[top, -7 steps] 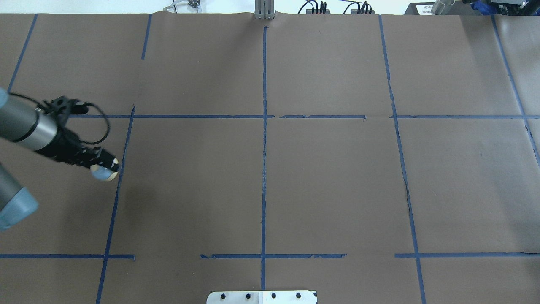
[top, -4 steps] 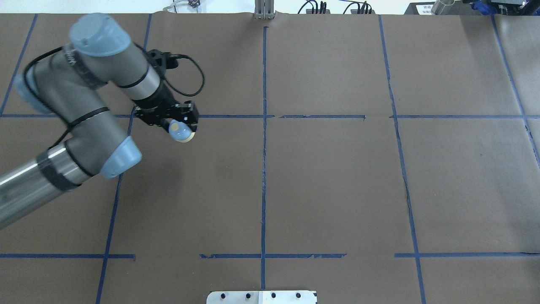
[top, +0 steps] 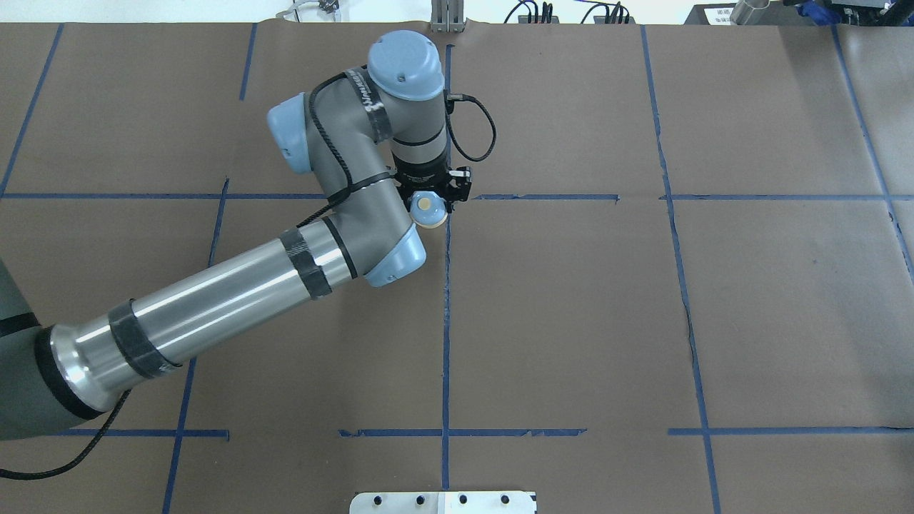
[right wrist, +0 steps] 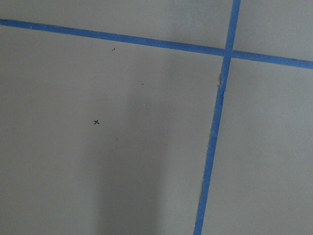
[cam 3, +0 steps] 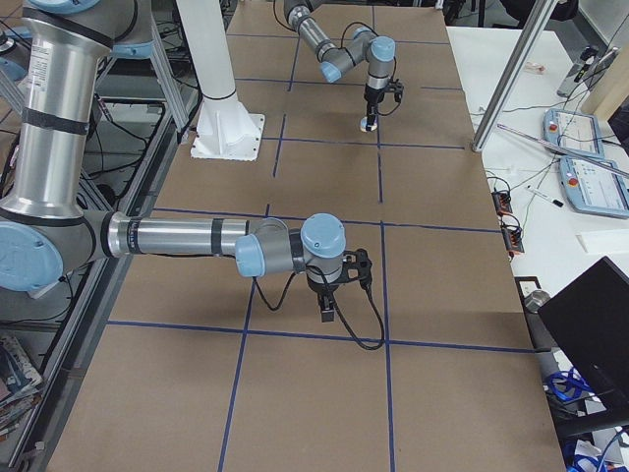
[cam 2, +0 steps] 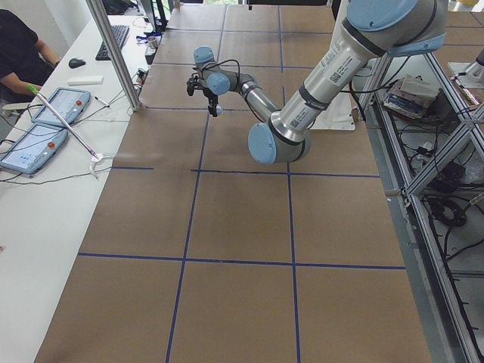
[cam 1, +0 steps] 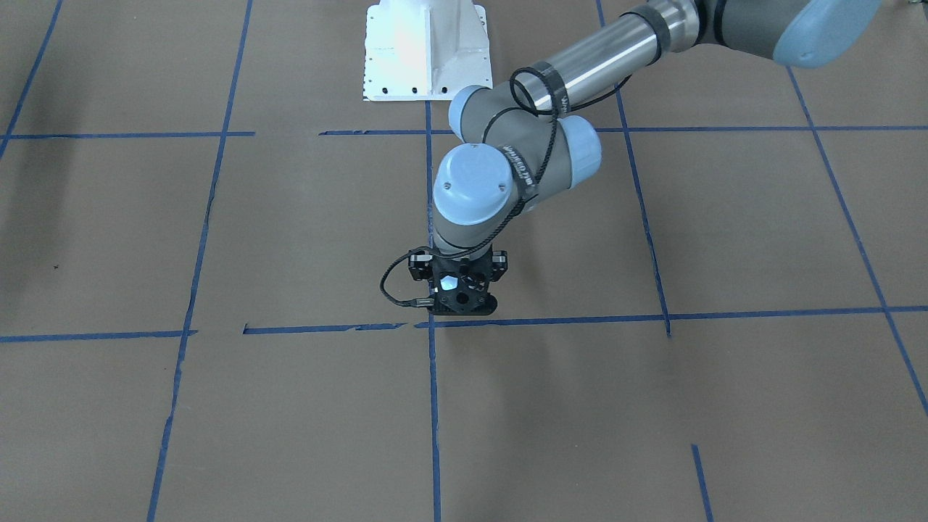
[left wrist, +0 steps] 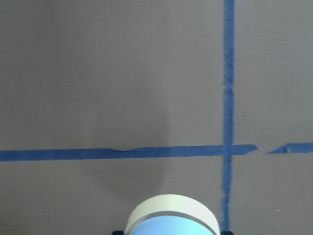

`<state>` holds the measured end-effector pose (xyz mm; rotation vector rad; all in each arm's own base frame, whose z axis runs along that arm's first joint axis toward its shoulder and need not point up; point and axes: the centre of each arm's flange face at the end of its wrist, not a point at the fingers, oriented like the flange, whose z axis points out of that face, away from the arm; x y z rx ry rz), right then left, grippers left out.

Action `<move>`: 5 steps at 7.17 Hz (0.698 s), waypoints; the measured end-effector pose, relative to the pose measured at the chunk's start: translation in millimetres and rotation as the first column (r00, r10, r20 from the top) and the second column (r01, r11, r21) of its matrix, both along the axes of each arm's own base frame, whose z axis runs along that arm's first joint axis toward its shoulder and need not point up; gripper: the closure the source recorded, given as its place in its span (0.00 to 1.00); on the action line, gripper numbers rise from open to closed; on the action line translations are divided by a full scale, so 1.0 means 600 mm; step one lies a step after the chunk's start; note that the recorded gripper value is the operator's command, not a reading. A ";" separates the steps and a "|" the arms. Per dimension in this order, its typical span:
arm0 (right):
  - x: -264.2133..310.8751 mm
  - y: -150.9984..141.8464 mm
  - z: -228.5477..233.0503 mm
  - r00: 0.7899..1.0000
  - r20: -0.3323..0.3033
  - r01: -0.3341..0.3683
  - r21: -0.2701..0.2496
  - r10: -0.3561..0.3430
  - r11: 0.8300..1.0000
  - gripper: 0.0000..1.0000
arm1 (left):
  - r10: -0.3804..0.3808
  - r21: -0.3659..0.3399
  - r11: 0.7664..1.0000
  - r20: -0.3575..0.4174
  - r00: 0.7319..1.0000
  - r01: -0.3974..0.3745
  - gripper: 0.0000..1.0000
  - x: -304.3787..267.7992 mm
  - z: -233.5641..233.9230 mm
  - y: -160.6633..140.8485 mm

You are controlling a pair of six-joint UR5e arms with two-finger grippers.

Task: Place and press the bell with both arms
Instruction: 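Carry the bell with the left gripper toward the table's center grid crossing, then lower the bell onto the center crossing and open the left gripper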

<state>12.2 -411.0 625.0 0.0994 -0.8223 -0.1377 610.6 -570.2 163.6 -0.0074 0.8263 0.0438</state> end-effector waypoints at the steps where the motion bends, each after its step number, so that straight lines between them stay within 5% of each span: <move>1: 0.000 -0.001 -0.001 1.000 0.000 0.000 0.001 0.000 1.000 0.00 | 0.006 0.006 1.000 0.019 1.000 -0.006 0.65 0.030 -0.011 0.008; 3: 0.000 -0.001 -0.002 1.000 0.001 -0.001 0.002 0.001 1.000 0.00 | 0.007 -0.008 1.000 0.039 0.999 -0.007 0.57 0.062 -0.010 0.025; 5: -0.001 -0.001 -0.002 1.000 0.006 0.000 0.000 0.000 1.000 0.00 | -0.008 -0.039 0.999 0.047 0.999 0.010 0.00 0.078 -0.007 0.038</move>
